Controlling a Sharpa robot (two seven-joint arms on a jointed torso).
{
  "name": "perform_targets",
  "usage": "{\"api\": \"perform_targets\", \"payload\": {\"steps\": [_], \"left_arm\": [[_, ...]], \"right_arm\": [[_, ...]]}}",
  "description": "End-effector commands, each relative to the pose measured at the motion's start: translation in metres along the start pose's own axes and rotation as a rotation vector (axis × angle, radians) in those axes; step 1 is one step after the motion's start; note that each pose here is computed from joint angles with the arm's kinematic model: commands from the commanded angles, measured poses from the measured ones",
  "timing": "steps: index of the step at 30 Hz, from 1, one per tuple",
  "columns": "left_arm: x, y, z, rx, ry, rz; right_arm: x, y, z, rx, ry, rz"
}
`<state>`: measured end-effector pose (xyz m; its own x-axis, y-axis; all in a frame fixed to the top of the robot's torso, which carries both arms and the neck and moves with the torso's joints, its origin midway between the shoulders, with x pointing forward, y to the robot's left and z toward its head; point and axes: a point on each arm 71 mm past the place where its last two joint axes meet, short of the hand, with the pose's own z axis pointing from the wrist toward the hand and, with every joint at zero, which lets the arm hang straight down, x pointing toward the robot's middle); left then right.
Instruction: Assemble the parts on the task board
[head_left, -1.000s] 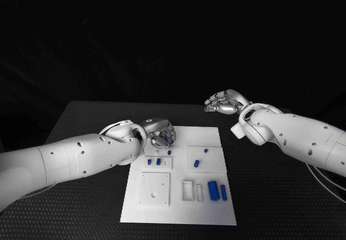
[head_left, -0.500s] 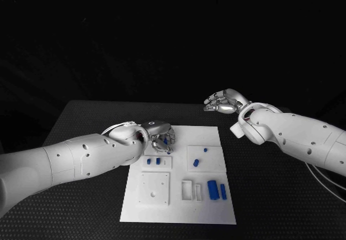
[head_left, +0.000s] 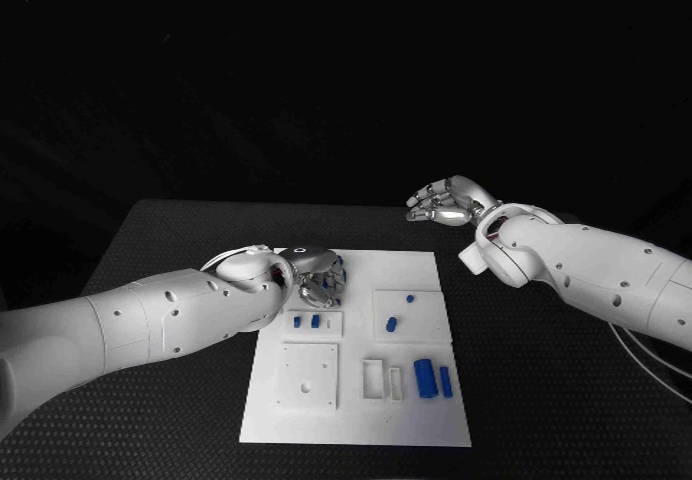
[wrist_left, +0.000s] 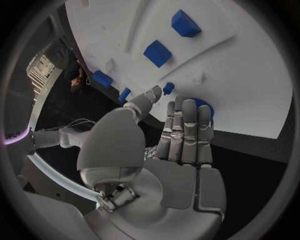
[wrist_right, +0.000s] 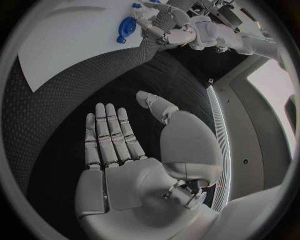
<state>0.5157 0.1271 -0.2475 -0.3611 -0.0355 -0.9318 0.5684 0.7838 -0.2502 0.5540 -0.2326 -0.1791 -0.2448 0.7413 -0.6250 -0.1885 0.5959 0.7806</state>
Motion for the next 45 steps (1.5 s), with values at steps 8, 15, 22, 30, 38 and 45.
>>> {"api": "perform_targets", "payload": {"steps": [8,15,22,30,38,45], "left_arm": [[0.0077,-0.0018,0.0019,0.009,0.009,0.022],[0.0086,-0.0018,0.0018,0.01,0.014,0.021],[0.0105,-0.0037,0.003,0.014,0.019,0.02],[0.0139,-0.0034,0.0048,0.011,0.023,0.018],[0.0163,-0.0051,0.0061,0.01,0.033,0.016],[0.0181,-0.0042,0.007,0.001,0.055,0.024]], "right_arm": [[0.002,0.002,0.0,-0.014,0.016,0.004],[0.002,0.002,0.0,-0.014,0.017,0.004],[0.003,0.002,0.0,-0.015,0.018,0.004],[0.003,0.003,0.0,-0.017,0.019,0.005],[0.003,0.003,0.0,-0.016,0.02,0.005],[0.003,0.003,0.0,-0.016,0.019,0.005]]}}
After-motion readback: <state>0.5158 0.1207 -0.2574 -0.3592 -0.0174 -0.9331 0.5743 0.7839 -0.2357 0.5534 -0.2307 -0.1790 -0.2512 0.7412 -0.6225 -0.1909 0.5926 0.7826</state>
